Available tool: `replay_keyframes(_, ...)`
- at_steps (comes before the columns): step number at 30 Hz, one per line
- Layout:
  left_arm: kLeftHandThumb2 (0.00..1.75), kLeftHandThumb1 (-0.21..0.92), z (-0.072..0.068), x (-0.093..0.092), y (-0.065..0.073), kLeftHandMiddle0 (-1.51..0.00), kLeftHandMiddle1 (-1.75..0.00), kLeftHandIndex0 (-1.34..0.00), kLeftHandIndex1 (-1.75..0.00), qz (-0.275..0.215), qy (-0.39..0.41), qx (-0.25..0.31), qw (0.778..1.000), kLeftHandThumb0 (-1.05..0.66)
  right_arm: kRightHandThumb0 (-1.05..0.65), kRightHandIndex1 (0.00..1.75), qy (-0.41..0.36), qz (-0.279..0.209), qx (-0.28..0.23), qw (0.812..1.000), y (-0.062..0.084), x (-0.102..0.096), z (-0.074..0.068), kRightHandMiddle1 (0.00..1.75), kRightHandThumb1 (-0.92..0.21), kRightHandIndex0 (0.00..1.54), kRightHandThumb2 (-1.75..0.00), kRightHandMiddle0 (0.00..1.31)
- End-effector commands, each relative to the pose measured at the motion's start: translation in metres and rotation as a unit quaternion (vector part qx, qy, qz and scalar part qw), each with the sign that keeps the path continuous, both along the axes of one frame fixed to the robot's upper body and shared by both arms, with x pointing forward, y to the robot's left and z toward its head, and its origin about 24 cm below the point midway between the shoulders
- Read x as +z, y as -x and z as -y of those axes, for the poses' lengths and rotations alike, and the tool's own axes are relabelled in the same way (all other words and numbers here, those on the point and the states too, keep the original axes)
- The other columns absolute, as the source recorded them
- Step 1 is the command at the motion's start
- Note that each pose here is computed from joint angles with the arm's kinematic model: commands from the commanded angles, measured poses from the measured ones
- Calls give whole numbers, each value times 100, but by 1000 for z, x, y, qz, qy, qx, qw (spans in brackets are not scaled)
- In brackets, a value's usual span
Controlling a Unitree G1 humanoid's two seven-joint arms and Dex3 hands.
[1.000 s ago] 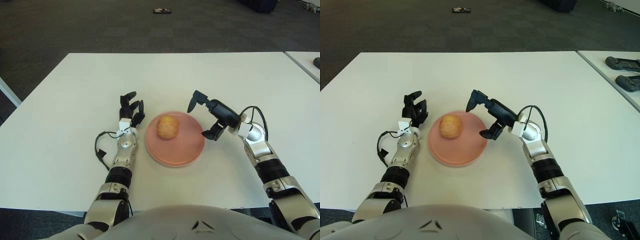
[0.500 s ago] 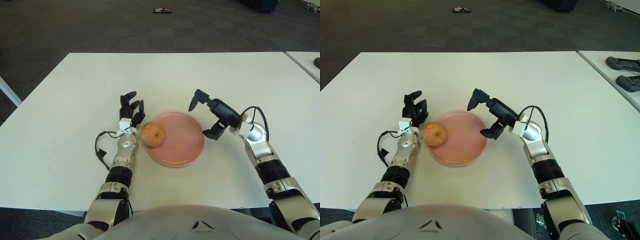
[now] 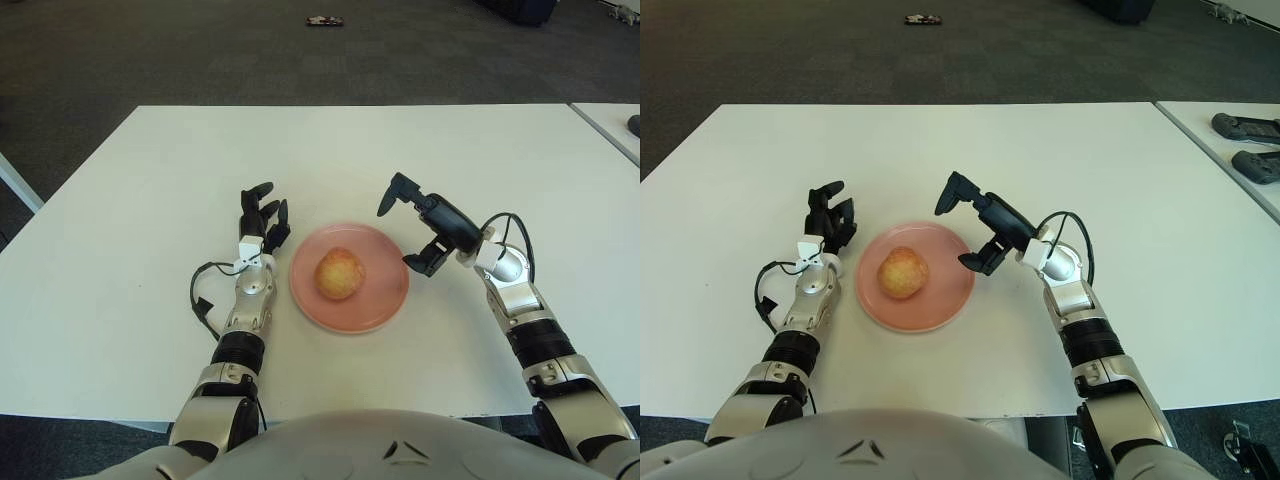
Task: Put the apple into the plate.
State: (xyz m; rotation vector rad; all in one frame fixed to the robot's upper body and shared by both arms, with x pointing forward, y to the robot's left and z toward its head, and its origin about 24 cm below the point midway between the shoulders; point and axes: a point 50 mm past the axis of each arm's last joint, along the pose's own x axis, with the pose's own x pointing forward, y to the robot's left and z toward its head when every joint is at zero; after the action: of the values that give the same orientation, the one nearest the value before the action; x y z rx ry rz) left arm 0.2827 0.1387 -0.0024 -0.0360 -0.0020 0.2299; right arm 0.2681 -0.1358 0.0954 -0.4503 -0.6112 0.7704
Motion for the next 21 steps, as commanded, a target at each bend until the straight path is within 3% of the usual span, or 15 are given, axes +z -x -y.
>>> replay_keyframes(1, 51, 92, -2, -12, 5, -31, -80, -9, -122, -35, 2, 2, 999, -75, 53, 175, -2, 4, -8, 1000, -1, 3, 2, 175, -16, 74, -151, 94)
replay_keyframes(21, 50, 92, -4, -13, 6, -31, -81, -9, -122, -36, 1, 1, 999, -74, 53, 175, -2, 5, -8, 1000, 0, 3, 0, 175, -16, 74, -151, 94)
